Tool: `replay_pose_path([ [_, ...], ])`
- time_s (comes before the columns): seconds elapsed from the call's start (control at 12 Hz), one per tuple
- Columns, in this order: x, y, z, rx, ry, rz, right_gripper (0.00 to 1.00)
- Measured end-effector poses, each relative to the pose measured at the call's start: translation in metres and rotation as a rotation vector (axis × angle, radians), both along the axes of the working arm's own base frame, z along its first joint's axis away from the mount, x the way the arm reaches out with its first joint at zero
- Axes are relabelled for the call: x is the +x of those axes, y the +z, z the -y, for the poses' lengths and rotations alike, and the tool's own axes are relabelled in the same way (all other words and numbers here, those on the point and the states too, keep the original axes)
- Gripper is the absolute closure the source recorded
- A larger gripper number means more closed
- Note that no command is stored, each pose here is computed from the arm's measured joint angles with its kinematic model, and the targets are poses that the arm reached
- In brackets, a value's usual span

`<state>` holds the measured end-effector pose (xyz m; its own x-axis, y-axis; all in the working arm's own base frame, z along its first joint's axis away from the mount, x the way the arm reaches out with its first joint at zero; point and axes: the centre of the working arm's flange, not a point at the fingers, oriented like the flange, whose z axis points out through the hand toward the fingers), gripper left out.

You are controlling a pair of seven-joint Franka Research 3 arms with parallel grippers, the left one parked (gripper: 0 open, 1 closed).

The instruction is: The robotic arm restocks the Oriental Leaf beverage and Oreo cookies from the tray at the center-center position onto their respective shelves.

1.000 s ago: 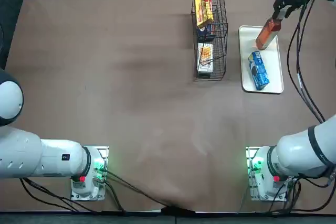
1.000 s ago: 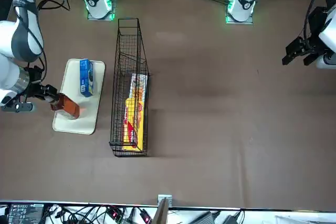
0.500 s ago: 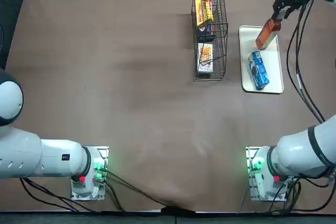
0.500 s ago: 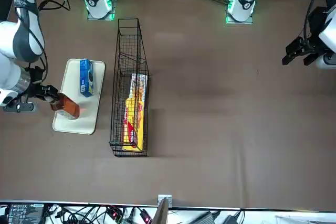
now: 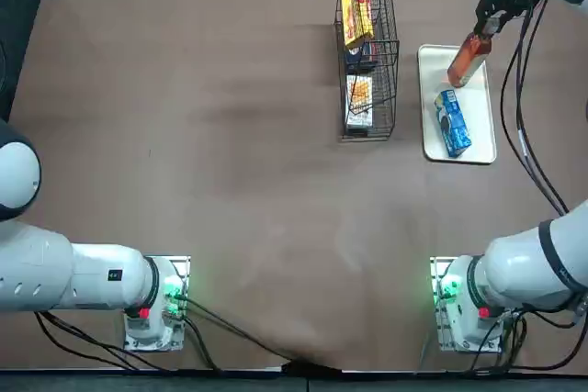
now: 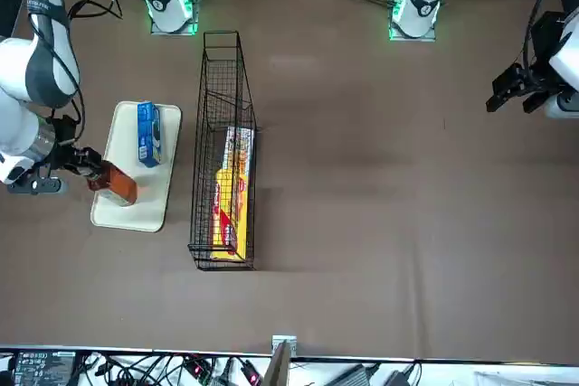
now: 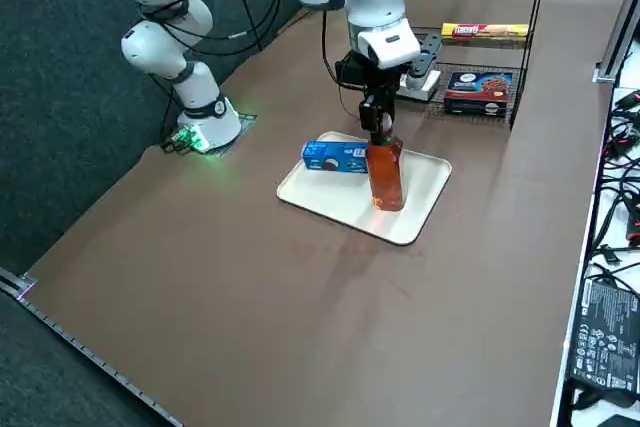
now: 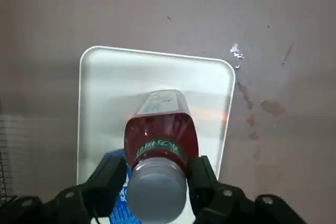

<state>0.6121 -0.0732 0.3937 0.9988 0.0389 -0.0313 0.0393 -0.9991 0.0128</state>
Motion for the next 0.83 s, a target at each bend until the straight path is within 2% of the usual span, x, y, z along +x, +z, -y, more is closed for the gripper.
replay_pose_path([
  [0.83, 0.0015, -0.0089, 0.0009, 0.0, 0.001, -0.001, 0.3],
])
